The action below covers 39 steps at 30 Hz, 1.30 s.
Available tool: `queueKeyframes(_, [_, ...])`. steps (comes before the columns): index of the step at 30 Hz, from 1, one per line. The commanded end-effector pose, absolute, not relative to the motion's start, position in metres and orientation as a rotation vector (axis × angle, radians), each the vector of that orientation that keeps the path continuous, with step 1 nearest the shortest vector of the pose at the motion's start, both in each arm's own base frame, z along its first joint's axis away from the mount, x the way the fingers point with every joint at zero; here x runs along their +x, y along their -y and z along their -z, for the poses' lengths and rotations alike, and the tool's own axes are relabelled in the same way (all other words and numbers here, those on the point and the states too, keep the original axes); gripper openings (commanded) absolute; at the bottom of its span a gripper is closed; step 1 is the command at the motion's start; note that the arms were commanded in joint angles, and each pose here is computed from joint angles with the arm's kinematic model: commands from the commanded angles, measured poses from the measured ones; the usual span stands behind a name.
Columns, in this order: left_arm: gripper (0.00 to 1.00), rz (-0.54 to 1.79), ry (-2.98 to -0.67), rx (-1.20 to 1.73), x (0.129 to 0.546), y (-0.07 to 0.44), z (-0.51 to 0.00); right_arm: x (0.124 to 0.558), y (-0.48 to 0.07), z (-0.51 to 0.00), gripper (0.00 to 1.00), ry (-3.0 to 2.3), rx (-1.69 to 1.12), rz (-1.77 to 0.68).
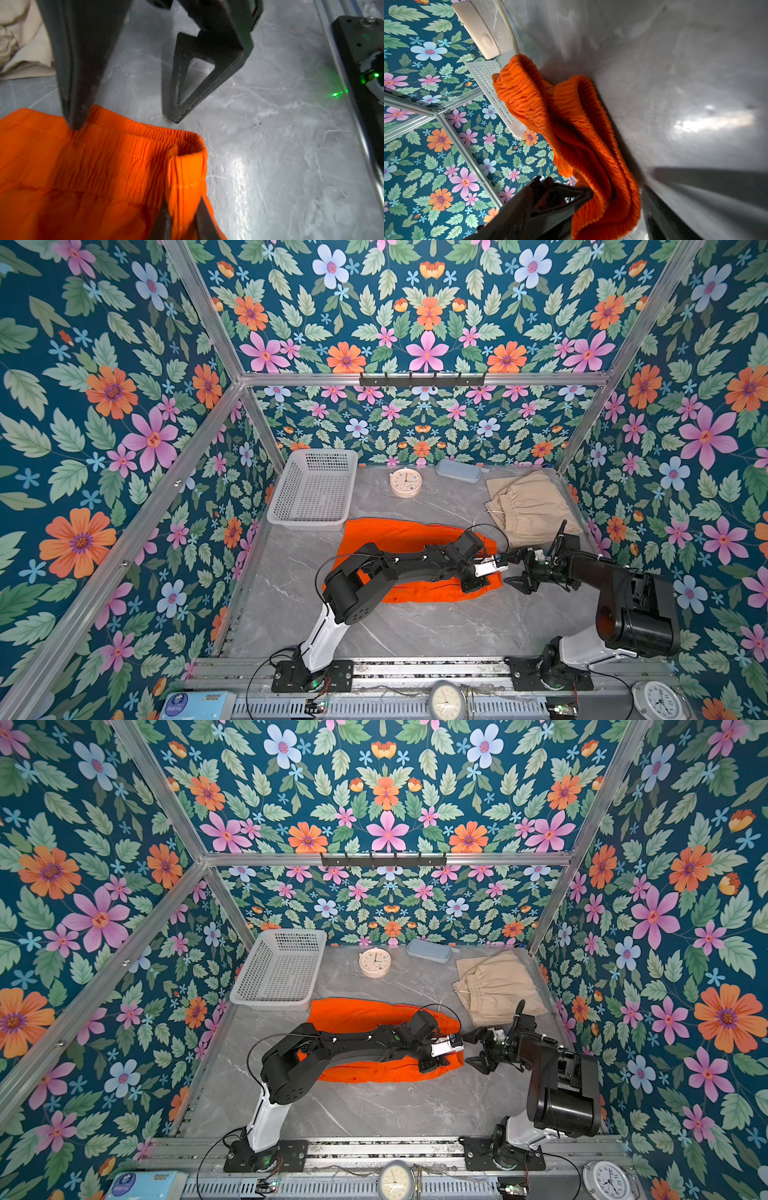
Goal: Fold and stack the shorts
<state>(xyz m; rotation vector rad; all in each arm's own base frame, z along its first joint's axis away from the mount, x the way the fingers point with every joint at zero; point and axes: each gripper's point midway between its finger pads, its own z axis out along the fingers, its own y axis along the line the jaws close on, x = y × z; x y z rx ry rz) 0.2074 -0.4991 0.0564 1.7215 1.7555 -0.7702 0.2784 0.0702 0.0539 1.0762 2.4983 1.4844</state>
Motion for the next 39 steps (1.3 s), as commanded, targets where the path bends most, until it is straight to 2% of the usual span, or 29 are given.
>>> queueKeyframes(1, [0.09, 0.799, -1.673, 1.697, 0.204, 0.504, -0.073, 0.280, -0.074, -0.052, 0.81, -2.490, 1.111, -1.514])
queueKeyframes(9, [0.03, 0.753, -1.578, 1.620, 0.206, 0.505, -0.090, 0.281, -0.089, -0.051, 0.82, -2.472, 1.121, -1.589])
queueKeyframes(15, [0.05, 0.771, -1.529, 1.649, 0.194, 0.516, -0.092, 0.289, -0.105, -0.050, 0.80, -2.464, 1.090, -1.637])
queueKeyframes(17, [0.11, 0.806, -1.505, 1.685, 0.182, 0.518, -0.092, 0.292, -0.106, -0.050, 0.72, -2.458, 1.083, -1.641])
queueKeyframes(19, [0.28, 0.832, -1.515, 1.681, 0.178, 0.518, -0.094, 0.294, -0.104, -0.054, 0.47, -2.465, 1.053, -1.618])
queueKeyframes(20, [0.36, 0.831, -1.539, 1.652, 0.180, 0.517, -0.098, 0.293, -0.103, -0.056, 0.39, -2.485, 1.034, -1.578])
queueKeyframes(21, [0.42, 0.821, -1.570, 1.613, 0.186, 0.514, -0.102, 0.292, -0.099, -0.059, 0.36, -2.517, 1.005, -1.510])
queueKeyframes(23, [0.46, 0.806, -1.637, 1.514, 0.201, 0.505, -0.113, 0.286, -0.089, -0.068, 0.32, -2.590, 0.943, -1.345])
queueKeyframes(25, [0.44, 0.807, -1.724, 1.395, 0.222, 0.488, -0.123, 0.282, -0.081, -0.084, 0.29, -2.625, 0.852, -1.223])
queueKeyframes(27, [0.39, 0.795, -1.790, 1.283, 0.242, 0.468, -0.128, 0.282, -0.075, -0.101, 0.26, -2.643, 0.779, -1.133])
queueKeyframes(28, [0.36, 0.784, -1.823, 1.223, 0.254, 0.456, -0.128, 0.283, -0.073, -0.110, 0.22, -2.640, 0.740, -1.112])
queueKeyframes(33, [0.23, 0.689, -1.971, 1.031, 0.305, 0.416, -0.106, 0.291, -0.070, -0.157, 0.20, -2.609, 0.600, -1.063])
queueKeyframes(39, [0.20, 0.679, -2.021, 1.075, 0.326, 0.436, -0.078, 0.302, -0.072, -0.214, 0.19, -2.529, 0.480, -1.053])
